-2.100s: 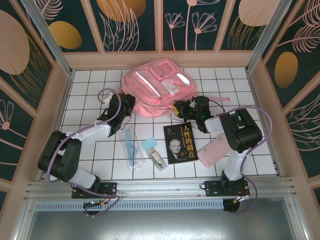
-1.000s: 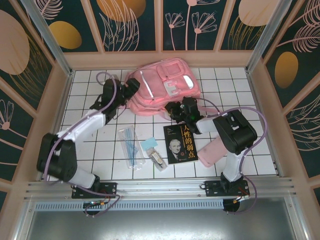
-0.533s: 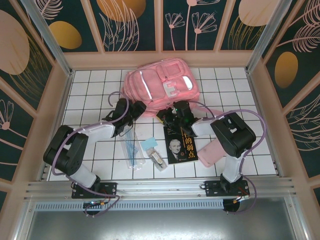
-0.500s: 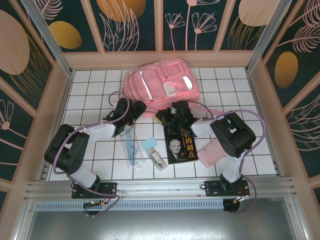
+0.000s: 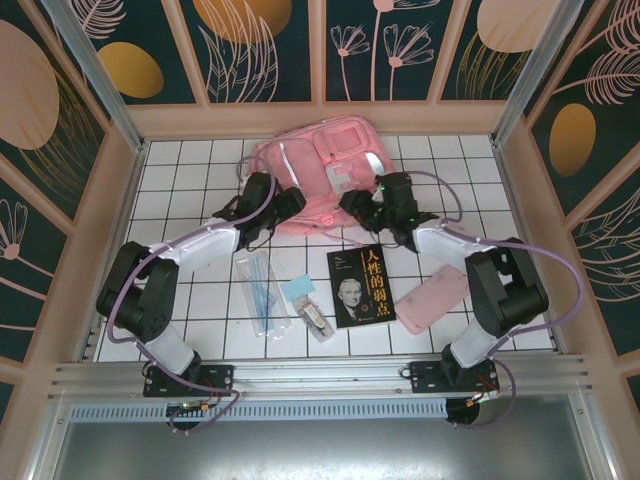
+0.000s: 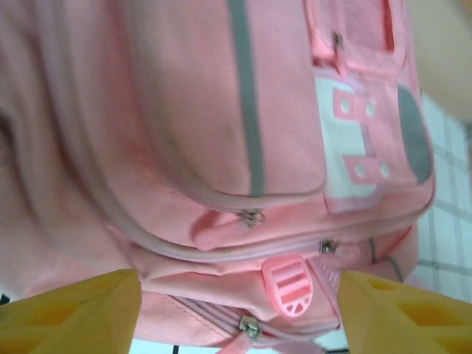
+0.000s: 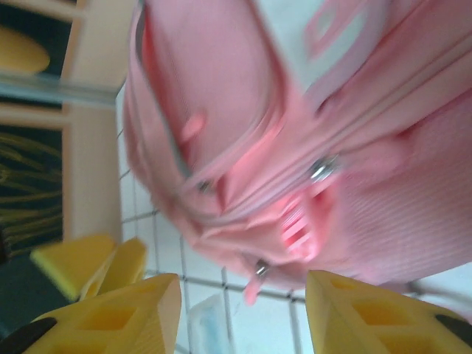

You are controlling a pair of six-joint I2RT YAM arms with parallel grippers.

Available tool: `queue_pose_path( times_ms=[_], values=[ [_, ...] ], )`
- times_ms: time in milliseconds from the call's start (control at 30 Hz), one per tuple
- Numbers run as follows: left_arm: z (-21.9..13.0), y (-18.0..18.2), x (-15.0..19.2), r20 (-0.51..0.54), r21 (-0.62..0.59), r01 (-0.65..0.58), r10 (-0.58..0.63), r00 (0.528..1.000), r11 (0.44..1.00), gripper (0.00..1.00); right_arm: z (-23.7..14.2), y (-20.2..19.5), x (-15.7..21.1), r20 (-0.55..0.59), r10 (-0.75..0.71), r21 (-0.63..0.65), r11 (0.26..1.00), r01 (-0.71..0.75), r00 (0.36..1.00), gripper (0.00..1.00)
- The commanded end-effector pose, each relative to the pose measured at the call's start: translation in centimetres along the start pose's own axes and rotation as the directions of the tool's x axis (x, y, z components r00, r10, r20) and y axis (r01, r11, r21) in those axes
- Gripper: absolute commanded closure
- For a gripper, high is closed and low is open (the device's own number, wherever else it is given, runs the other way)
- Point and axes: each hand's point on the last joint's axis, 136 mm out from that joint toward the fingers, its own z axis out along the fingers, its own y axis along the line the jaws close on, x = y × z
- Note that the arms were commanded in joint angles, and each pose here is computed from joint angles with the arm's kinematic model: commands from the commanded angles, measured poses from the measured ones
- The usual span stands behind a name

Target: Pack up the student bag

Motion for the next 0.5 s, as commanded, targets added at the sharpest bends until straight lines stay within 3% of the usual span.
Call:
queue_pose_path(
  times_ms=[0, 100, 233, 467],
  values=[
    [1.2, 1.5, 4.3, -0.222, -0.11, -0.283, 0.254, 0.941, 0.953, 0.37, -0.9, -4.7, -0.7, -0.011, -0.032, 0.162, 0.986, 0.033, 0.999, 0.48],
    [2.1, 1.2, 6.1, -0.329, -0.133, -0.427, 0.367, 0.87, 0.894, 0.42, -0.5, -6.1, -1.5, -0.018, 0.001, 0.182, 0.983, 0.002, 1.0, 0.45],
    [3.0, 1.8, 7.5, -0.432, -0.193, -0.547, 0.43, 0.793, 0.815, 0.42, 0.6, -6.5, -1.5, -0.032, 0.042, 0.167, 0.985, -0.036, 0.999, 0.4],
    [4.0, 2.5, 8.7, -0.497, -0.205, -0.587, 0.434, 0.752, 0.783, 0.46, 1.8, -7.3, -1.4, -0.038, 0.084, 0.148, 0.986, -0.078, 0.996, 0.4]
  ],
)
